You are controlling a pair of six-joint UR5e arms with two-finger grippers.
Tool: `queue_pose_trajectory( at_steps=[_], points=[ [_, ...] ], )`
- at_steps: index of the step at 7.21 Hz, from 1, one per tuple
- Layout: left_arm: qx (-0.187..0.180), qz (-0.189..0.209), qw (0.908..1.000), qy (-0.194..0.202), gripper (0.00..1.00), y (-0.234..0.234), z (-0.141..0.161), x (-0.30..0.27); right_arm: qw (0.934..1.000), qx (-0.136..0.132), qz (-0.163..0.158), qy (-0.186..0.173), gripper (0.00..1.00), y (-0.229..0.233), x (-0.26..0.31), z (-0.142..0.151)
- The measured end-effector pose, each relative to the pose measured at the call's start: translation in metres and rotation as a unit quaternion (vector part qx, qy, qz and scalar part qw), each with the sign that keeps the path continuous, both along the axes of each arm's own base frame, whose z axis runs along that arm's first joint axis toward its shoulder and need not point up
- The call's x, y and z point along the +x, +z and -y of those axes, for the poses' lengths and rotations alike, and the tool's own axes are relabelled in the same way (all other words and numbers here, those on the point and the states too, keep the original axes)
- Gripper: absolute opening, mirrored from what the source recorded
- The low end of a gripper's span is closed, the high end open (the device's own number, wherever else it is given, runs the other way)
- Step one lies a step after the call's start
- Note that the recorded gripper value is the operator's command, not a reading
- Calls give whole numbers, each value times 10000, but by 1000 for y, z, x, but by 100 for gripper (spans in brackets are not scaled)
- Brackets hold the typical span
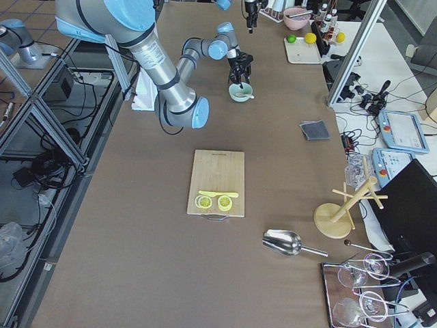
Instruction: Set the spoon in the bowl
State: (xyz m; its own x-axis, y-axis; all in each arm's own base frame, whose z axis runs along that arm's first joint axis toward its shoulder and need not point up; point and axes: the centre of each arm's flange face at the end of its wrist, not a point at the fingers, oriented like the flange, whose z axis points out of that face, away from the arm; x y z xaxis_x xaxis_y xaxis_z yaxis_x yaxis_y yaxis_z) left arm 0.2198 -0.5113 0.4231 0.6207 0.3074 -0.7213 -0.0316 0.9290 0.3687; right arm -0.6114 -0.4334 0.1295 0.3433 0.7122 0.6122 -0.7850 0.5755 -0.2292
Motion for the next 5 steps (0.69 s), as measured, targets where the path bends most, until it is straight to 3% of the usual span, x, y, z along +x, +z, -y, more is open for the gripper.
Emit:
queue_pose_trajectory(
  at_steps=[2,4,5],
  points=[
    [8,-3,10000,4,99,-1,0,0,9993,303,-89,-206,100,-7,12,0],
    [-12,-23,10000,6,99,-1,3,-10,9926,762,-227,-916,100,9,73,4],
    [-3,-24,10000,19,99,2,10,-36,9855,922,-290,-1396,100,34,126,10]
  ],
)
